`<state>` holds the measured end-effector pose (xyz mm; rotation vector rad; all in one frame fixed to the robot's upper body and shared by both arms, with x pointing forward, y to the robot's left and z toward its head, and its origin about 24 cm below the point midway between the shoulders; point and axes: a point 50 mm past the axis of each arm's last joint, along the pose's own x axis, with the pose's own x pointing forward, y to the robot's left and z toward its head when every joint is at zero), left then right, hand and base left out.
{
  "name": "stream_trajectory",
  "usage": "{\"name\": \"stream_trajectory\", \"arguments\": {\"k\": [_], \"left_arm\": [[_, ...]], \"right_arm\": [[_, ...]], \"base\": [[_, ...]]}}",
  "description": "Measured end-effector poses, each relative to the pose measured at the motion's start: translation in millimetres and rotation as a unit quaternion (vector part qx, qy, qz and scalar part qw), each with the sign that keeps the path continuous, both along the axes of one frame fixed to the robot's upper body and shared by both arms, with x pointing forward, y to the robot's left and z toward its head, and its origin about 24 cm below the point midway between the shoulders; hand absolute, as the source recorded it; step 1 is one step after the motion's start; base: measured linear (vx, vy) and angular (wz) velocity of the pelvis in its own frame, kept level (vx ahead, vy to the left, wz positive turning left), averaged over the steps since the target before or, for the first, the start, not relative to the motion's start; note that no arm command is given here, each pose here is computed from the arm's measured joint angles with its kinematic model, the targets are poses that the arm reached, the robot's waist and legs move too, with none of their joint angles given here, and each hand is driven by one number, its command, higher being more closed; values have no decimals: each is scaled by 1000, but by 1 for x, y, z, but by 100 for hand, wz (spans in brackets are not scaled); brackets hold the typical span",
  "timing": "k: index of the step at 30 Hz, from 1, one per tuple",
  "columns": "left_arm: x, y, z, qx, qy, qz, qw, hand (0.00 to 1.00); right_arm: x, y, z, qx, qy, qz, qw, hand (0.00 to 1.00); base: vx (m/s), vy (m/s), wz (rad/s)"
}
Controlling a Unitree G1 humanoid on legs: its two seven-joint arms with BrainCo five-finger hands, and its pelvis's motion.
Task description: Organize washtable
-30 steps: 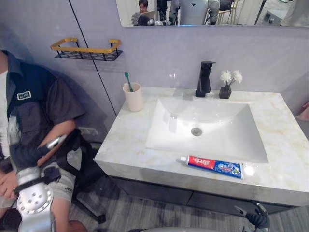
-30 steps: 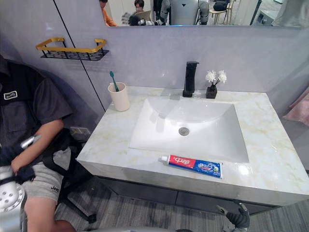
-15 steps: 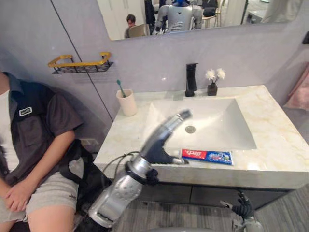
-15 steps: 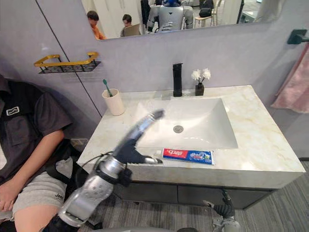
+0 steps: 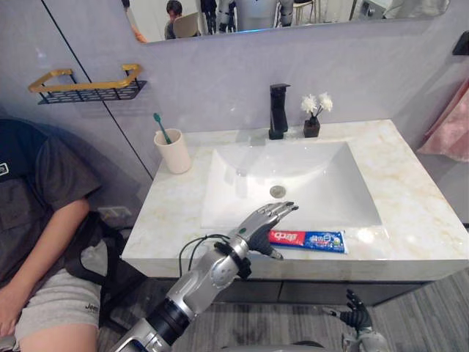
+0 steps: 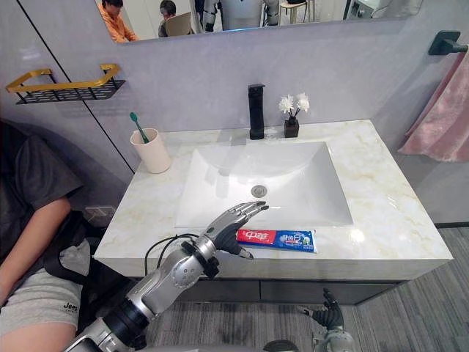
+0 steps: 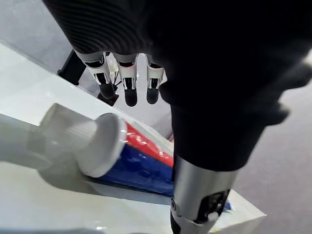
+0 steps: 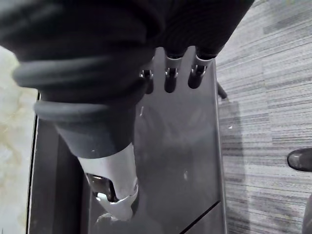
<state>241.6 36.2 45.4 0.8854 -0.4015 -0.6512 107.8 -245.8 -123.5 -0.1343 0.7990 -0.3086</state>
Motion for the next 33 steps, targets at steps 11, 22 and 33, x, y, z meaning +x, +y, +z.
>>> {"name": "stream_trajectory", "arguments": {"k": [11, 22, 33], "left_arm": [[18, 3, -2, 19, -1, 27, 999, 100], [31, 8, -1, 64, -21, 28, 997, 100], [31, 40, -5, 42, 3, 101, 994, 100]], "right_arm": [[-6, 3, -5, 10, 19, -10, 1000, 0], [-7, -9, -3, 2, 13, -47, 999, 0], [-34, -82, 34, -61, -76, -293, 951, 0]], "base": [[-14, -2, -3], [5, 0, -9], [-4, -7, -14]]}}
